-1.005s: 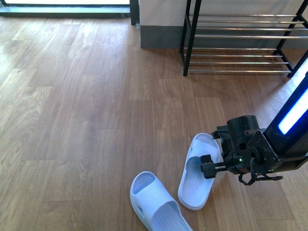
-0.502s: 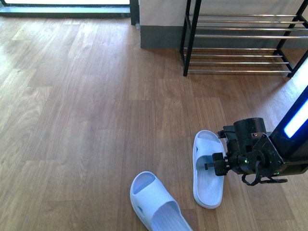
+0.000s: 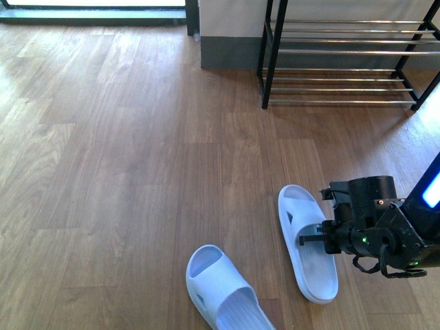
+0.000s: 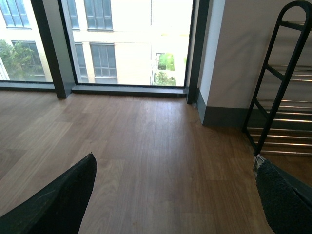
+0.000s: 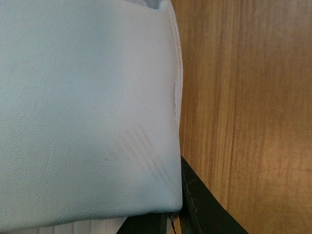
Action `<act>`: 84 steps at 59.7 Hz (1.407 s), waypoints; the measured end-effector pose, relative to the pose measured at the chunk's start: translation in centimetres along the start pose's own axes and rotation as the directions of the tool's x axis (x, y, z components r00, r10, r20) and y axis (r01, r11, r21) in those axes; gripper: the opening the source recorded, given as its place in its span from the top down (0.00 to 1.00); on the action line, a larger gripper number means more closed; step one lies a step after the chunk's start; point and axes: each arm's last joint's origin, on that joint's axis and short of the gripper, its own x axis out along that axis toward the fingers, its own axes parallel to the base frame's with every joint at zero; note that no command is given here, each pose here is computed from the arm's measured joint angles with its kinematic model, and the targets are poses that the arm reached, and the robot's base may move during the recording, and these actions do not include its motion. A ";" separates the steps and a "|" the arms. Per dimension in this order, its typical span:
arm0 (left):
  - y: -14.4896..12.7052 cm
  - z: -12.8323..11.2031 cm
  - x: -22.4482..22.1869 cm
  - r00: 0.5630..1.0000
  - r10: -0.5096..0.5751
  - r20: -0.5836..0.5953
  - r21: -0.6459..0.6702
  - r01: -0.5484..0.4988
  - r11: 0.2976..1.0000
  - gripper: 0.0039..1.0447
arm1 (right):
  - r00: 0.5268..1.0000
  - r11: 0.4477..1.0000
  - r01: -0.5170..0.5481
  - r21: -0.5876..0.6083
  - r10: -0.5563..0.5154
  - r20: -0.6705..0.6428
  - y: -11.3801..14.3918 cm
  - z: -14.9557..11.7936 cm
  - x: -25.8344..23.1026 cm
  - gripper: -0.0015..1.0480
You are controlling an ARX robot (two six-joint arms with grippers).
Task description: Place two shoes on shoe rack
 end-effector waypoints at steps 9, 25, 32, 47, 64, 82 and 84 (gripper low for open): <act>0.0 0.0 0.0 1.000 0.000 0.000 0.000 0.000 1.000 0.09 | 0.996 1.000 0.015 0.021 -0.017 0.091 -0.8 1.9 -3.5 0.99; 0.0 0.0 0.0 1.000 0.000 0.000 0.000 0.000 1.000 0.09 | 0.966 0.996 0.057 0.064 -0.071 0.248 -2.4 4.3 -12.5 0.99; 0.0 0.0 0.0 1.000 0.000 0.000 0.000 0.000 1.000 0.09 | 0.953 0.996 0.060 0.071 -0.079 0.292 -2.6 4.3 -16.7 0.99; 0.0 0.0 0.0 1.000 0.000 0.000 0.000 0.000 1.000 0.09 | 0.912 0.994 0.048 0.094 -0.082 0.402 -2.9 4.2 -25.5 0.99; 0.0 0.0 0.0 1.000 0.000 0.000 0.000 0.000 1.000 0.09 | 0.840 0.987 0.032 0.157 -0.112 0.531 -3.7 4.0 -32.5 0.99; 0.0 0.0 0.0 1.000 0.000 0.000 0.000 0.000 1.000 0.09 | 0.798 0.975 0.038 0.218 -0.161 0.581 -4.4 3.1 -34.9 0.99; 0.0 0.0 0.0 1.000 0.000 0.000 0.000 0.000 1.000 0.09 | 0.799 0.975 0.037 0.217 -0.159 0.580 -4.4 3.1 -34.8 0.99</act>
